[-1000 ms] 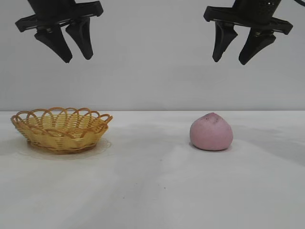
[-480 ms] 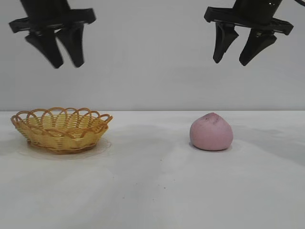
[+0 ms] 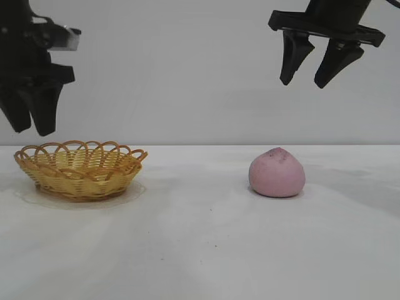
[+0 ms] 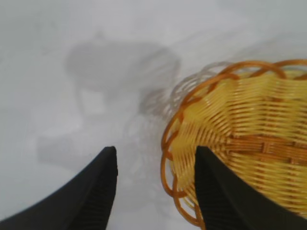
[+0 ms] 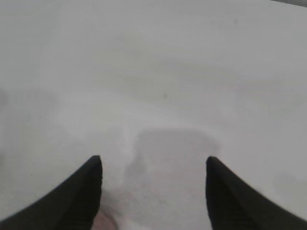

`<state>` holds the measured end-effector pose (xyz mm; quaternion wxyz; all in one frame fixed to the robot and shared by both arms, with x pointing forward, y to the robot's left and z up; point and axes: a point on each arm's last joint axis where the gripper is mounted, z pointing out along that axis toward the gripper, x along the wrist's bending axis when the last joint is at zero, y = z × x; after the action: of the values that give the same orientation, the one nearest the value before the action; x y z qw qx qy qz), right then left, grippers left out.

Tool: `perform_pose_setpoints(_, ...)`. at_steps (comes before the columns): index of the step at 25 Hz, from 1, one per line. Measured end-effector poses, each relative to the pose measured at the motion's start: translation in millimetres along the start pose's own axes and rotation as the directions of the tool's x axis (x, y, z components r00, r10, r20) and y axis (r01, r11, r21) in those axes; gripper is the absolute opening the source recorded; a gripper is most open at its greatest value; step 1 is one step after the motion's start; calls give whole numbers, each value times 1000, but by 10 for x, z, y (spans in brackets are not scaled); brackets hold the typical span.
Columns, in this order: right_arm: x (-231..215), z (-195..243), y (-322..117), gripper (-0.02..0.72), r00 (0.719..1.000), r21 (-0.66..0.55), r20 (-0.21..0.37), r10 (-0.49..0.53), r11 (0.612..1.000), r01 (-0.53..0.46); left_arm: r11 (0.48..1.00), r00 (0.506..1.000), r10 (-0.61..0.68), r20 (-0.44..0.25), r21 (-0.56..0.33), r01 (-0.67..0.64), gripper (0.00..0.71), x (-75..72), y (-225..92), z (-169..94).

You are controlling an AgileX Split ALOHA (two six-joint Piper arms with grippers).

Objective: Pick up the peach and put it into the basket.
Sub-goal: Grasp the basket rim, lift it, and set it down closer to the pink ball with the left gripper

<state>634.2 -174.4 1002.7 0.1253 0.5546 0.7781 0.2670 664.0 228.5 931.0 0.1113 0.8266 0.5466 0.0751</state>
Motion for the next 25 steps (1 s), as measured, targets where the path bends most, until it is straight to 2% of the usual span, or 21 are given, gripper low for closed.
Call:
perform_pose_setpoints(2,0,0,-1,442,1000,1,0,-2,1000,2,1000,1000,-4,11,28,4,282,-2,-19,93)
perform_pose_setpoints(4,1,0,-1,442,1000,1,-1,-2,1000,2,999,999,-21,32,48,19,144,-19,-35,143)
perform_pose_setpoints(6,1,0,-1,442,1000,1,-1,-2,1000,2,998,996,-59,66,38,56,65,-37,-20,124)
perform_pose_setpoints(9,1,0,-1,442,1000,1,-1,-2,1000,2,988,975,-155,157,28,153,76,-121,10,113)
perform_pose_setpoints(11,1,0,-2,442,1000,2,-1,-2,1000,2,977,951,-213,222,33,211,0,-181,18,104)
perform_pose_setpoints(12,2,0,-3,442,1000,4,-2,-2,1000,2,970,938,-240,250,35,239,0,-220,11,101)
perform_pose_setpoints(17,4,0,-8,442,1000,9,-4,-2,1000,2,941,888,-326,325,23,337,0,-540,-227,53)
perform_pose_setpoints(20,4,0,-8,442,1000,9,-4,-7,1000,7,907,833,-387,395,3,420,0,-715,-394,7)
perform_pose_setpoints(25,6,0,-7,442,1000,8,-7,-3,1000,3,868,773,-441,456,-4,497,0,-883,-607,9)
